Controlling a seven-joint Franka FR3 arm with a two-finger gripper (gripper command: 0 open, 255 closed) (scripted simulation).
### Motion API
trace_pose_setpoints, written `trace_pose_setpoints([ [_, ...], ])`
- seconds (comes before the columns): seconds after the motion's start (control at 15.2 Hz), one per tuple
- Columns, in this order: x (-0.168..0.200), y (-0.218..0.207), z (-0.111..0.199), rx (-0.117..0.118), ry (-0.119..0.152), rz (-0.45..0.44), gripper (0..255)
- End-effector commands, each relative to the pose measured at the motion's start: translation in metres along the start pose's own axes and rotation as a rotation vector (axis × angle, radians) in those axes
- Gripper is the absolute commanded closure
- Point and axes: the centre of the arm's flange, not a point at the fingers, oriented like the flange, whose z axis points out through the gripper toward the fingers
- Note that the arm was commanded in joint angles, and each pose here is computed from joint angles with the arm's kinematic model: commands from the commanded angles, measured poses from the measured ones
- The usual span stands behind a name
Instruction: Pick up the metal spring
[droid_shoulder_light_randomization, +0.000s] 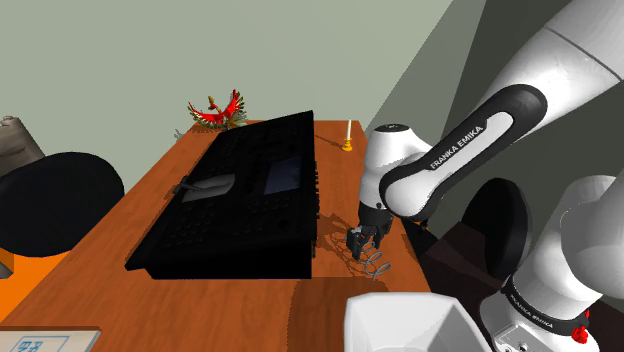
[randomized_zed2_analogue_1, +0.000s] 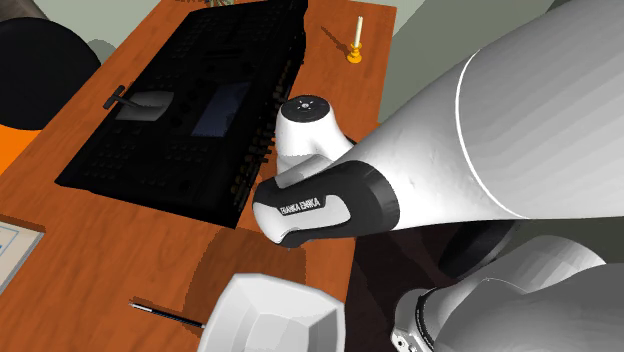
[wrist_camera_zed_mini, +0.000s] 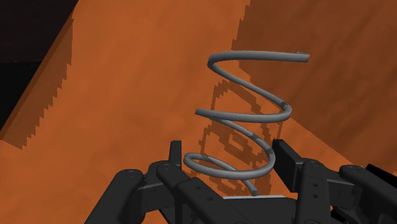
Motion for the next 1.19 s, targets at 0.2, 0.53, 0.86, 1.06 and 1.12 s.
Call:
trace_pose_setpoints([
  [0.2,-0.002,-0.002,-0.015,0.0,-0.001,0.0,255],
  [0.53,-0.003,-0.005,-0.041,0.0,-0.001,0.0,255],
  [0.86,-0.005,-0.007,-0.068,0.0,-0.001,0.0,255],
  [1.06,-0.006,-0.008,-0.079,0.0,-0.001,0.0,255],
  [1.12,-0.006,-0.008,-0.079,0.0,-0.001,0.0,255],
])
